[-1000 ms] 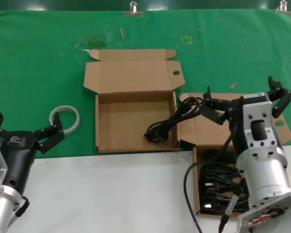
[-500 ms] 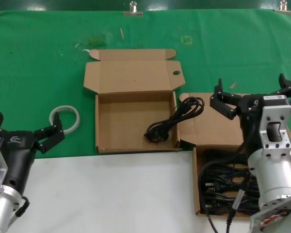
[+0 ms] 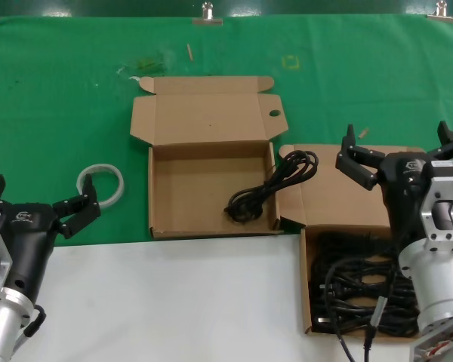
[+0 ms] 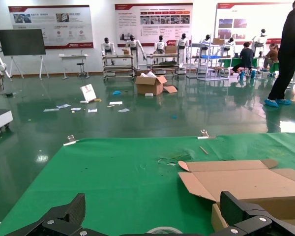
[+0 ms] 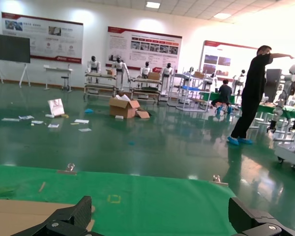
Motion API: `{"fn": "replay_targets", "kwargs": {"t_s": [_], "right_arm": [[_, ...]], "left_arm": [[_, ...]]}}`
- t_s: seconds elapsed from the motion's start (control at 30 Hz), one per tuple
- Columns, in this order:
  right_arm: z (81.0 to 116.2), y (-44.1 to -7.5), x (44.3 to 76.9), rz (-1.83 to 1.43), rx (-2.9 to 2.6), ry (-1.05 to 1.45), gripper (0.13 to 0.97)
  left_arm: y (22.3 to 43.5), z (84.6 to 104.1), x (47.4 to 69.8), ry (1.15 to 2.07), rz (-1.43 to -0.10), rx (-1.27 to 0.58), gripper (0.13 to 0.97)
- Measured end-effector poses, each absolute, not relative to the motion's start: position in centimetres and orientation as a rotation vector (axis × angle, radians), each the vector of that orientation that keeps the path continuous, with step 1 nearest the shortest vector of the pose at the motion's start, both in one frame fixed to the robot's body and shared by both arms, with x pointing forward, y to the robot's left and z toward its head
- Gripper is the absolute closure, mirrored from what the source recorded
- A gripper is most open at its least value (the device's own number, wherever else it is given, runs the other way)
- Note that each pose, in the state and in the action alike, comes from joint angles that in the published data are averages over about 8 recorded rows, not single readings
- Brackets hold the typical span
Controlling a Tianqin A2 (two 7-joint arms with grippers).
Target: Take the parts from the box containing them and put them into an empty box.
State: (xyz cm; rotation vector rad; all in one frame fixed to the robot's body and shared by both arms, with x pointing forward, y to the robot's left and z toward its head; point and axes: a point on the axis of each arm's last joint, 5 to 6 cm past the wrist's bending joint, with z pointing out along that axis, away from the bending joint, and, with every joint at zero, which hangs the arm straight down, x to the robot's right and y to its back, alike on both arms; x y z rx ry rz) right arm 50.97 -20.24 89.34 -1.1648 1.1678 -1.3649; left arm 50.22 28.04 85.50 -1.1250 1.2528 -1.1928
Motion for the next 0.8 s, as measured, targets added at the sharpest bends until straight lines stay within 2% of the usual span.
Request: {"fn": "replay_targets", "kwargs": {"t_s": [0.8], "right_arm": [[85.4,-23.8,50.9,-1.181,-1.156,1.186,0.130]], "left_arm": [[28.0,85.5,50.2,1.253,-1.193,-1.125,0.132]]}}
